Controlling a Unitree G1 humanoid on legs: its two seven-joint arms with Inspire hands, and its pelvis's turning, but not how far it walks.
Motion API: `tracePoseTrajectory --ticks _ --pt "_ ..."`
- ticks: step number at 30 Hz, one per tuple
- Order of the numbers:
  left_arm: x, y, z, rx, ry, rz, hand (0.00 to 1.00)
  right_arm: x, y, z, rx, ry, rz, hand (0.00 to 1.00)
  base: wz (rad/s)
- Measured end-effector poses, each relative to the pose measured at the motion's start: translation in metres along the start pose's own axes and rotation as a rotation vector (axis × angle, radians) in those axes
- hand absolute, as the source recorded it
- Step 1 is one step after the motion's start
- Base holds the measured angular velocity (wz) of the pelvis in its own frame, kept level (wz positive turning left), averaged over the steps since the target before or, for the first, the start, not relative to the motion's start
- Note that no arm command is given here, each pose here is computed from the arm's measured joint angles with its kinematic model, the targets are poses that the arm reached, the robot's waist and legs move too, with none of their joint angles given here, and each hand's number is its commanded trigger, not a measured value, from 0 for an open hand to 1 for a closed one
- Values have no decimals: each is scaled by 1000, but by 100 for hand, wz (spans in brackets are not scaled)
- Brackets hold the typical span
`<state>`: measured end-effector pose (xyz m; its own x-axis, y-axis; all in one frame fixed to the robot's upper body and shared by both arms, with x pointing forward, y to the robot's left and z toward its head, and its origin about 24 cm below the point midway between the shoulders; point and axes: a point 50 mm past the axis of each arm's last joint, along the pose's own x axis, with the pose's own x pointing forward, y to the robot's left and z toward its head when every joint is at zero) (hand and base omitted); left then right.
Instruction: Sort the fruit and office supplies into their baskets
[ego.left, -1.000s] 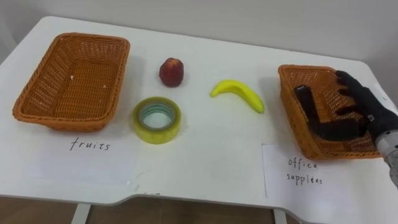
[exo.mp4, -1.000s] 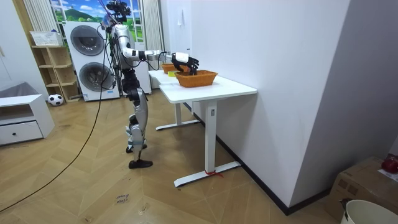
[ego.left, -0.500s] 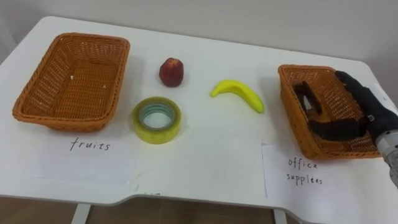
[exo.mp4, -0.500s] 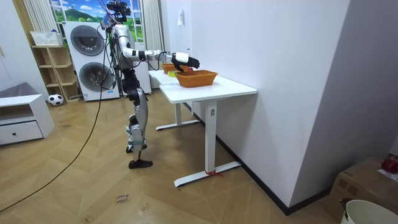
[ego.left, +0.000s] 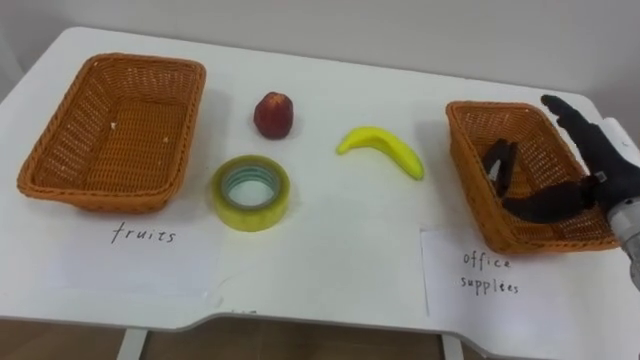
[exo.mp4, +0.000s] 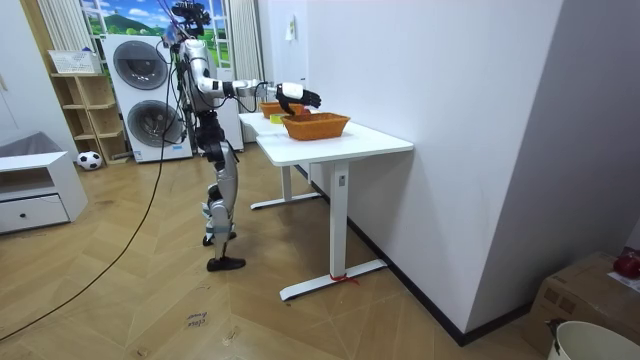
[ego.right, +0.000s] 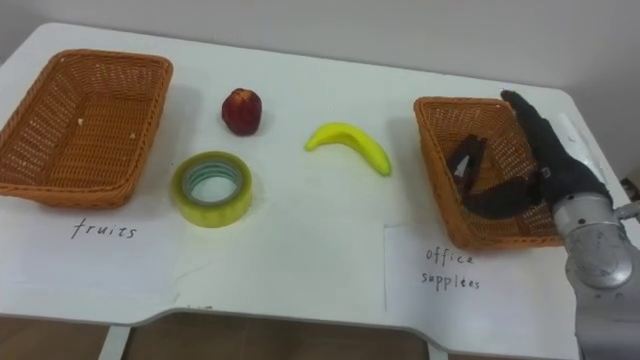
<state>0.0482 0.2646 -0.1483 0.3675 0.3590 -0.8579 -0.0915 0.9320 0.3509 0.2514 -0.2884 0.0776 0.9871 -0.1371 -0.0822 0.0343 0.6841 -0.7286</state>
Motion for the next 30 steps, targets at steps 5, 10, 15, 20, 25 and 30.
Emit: tracePoseTrajectory --ticks 5,10,15,20,25,30 --pt "0 0 -1 3 2 2 0 -3 -11 26 -13 -115 -79 0 -3" --pt "1 -1 -2 3 13 0 0 -3 -19 47 35 -212 -131 0 -4" --pt "0 -1 -5 8 26 -2 0 -1 -28 69 66 -301 -179 0 8" --pt "0 -2 -5 15 29 2 0 -6 -25 95 81 -416 -180 0 9" --pt "1 -4 -2 28 21 15 0 -8 -10 115 107 -493 -122 0 6" --pt "1 -6 3 36 -5 15 0 -7 10 122 135 -516 -37 0 5"
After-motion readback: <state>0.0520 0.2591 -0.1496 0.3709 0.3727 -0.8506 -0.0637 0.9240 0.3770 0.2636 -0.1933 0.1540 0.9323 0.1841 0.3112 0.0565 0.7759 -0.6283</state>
